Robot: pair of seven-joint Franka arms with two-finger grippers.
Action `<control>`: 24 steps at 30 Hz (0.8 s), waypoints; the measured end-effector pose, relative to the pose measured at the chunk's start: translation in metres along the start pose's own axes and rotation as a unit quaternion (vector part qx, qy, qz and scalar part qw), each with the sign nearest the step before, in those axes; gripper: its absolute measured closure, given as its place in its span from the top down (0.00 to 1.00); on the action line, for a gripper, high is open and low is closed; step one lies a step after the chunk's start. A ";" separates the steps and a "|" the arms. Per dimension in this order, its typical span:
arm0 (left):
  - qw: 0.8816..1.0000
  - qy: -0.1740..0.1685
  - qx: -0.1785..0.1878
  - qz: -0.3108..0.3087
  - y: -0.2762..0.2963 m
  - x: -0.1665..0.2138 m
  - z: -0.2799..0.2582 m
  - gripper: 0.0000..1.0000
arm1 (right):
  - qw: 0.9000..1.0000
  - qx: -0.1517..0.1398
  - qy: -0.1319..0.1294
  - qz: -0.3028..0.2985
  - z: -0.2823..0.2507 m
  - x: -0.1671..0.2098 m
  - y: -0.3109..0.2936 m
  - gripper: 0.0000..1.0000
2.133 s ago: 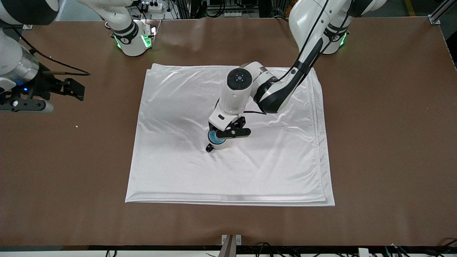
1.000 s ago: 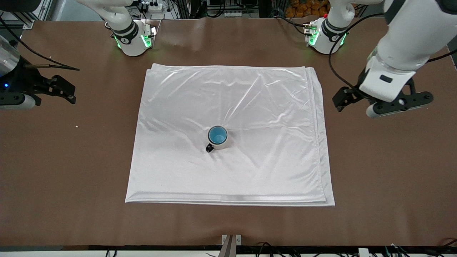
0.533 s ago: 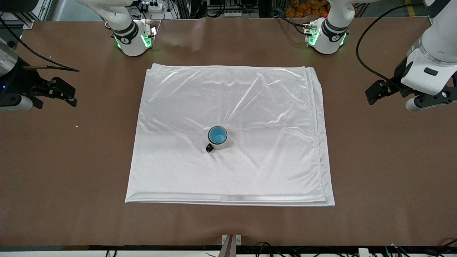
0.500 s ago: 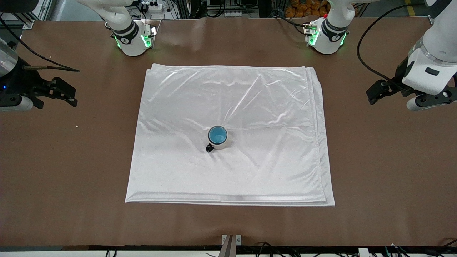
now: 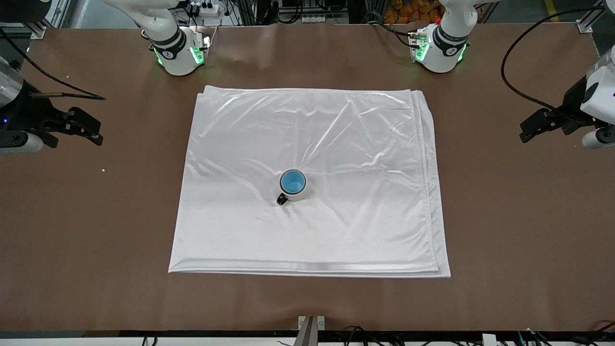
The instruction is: Place blue cup into white mug on cloth
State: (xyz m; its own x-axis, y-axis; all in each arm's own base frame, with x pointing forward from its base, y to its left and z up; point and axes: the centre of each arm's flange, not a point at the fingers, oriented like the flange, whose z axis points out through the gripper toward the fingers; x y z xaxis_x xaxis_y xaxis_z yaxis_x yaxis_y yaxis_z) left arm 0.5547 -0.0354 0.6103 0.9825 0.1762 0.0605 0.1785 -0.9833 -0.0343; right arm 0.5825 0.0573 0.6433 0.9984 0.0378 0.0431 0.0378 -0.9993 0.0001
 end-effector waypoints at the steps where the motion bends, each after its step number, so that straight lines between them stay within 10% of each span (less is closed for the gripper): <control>1: 1.000 0.000 0.001 0.000 0.000 -0.002 0.000 1.00 | 1.000 0.000 0.000 0.001 0.000 0.000 0.001 1.00; 24: 1.000 0.017 0.004 0.006 -0.001 -0.023 -0.028 1.00 | 1.000 -0.002 -0.009 0.010 0.002 -0.001 0.012 1.00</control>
State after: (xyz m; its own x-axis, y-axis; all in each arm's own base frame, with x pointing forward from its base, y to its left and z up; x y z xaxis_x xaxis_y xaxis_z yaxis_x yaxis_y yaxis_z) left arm 0.5302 -0.0398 0.6368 0.9824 0.1621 0.0931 0.1666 -0.9851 -0.0428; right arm 0.5819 0.0455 0.6413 0.9995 0.0178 0.0258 0.0178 -0.9998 0.0026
